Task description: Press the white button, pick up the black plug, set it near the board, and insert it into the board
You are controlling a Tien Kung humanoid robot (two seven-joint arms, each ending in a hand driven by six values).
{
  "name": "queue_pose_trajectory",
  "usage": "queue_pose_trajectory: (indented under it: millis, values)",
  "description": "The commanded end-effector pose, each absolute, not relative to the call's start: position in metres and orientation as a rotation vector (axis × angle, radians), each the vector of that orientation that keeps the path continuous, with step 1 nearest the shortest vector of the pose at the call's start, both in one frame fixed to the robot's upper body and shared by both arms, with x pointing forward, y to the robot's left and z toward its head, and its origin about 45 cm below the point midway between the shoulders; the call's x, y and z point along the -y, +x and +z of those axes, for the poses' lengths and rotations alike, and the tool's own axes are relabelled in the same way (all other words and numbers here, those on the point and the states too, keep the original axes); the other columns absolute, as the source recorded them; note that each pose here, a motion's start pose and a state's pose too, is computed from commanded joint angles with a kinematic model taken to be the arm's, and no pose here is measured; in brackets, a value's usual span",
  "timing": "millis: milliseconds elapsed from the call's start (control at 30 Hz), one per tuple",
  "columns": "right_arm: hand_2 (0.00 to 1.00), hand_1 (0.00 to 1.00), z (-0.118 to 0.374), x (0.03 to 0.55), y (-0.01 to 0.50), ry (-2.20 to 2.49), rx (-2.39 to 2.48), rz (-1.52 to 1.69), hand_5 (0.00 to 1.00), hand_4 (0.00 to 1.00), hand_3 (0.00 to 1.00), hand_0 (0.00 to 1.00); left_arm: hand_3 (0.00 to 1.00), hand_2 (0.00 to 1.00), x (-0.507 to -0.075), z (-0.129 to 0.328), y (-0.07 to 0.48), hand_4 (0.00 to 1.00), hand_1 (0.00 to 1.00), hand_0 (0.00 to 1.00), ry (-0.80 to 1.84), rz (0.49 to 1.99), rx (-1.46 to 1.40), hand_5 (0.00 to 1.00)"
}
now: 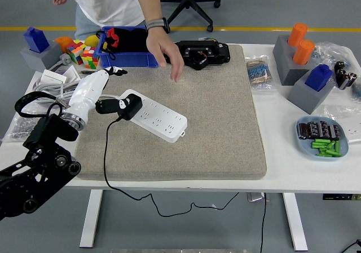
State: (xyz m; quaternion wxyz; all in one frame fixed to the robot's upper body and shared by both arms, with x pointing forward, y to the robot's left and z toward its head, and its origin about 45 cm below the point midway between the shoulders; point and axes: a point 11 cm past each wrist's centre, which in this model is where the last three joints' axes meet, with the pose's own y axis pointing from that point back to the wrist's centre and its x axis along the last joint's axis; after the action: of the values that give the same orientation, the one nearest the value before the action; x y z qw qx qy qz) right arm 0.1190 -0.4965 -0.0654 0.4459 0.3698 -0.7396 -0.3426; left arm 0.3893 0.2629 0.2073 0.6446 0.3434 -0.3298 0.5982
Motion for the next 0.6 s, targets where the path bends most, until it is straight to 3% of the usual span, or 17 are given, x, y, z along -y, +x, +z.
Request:
queue_pose_trajectory:
  millis: [500,533,600]
  values:
    - [0.578,0.588,-0.063,0.497,0.125,0.921,1.845,-0.850,0.360,0.638,0.579,0.619,0.800,0.864,-0.331,0.233,0.405,0.847,0.910,0.877,0.723,1.642,0.588,0.459]
    - [0.579,0.588,-0.063,0.498,0.125,0.921,1.844,-0.851,0.361,0.638,0.578,0.621,0.841,0.892,-0.333,0.234,0.405,0.852,0.938,0.891,0.713,1.654,0.581,0.562]
    - [0.579,0.588,-0.063,0.498,0.125,0.919,1.845,-0.851,0.361,0.638,0.578,0.621,0.841,0.892,-0.335,0.234,0.405,0.852,0.938,0.891,0.698,1.669,0.569,0.562]
